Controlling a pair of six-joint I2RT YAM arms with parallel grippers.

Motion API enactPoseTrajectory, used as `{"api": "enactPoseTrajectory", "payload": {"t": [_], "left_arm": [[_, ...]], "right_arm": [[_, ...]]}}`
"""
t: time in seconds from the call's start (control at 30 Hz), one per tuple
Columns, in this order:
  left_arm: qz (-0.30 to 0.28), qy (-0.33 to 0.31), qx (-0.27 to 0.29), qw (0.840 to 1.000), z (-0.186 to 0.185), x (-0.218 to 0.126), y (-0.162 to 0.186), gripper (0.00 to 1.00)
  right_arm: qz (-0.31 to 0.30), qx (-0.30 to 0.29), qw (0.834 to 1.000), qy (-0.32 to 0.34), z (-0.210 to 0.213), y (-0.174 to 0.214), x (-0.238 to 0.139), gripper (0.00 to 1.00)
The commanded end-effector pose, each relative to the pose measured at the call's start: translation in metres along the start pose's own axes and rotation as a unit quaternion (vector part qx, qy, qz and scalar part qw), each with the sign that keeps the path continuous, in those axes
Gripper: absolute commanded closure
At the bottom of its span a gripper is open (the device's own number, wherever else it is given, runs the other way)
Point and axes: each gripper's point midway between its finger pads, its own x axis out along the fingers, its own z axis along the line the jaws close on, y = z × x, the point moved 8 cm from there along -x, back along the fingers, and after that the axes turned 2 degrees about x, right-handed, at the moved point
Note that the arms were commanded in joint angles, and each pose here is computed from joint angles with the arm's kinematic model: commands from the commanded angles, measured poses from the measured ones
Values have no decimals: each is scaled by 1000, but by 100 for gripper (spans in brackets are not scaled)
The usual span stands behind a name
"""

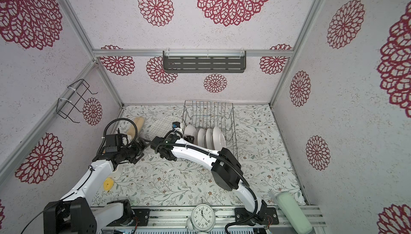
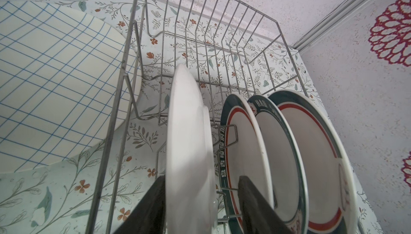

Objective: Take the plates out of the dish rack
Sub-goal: 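Close the right gripper on the rim of the green-rimmed plate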

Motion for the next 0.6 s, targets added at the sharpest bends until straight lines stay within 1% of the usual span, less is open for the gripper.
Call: {"api": "enactPoseTrajectory", "payload": {"t": [0.0, 0.57], "left_arm": [[-3, 4, 7, 1000, 1, -1, -2, 4], [-3, 6, 7, 1000, 0, -1, -2, 4]], "right_arm": [[-21, 24, 999, 27, -10, -8, -1, 47], [-19, 17, 999, 41, -12, -4, 4, 55]]}}
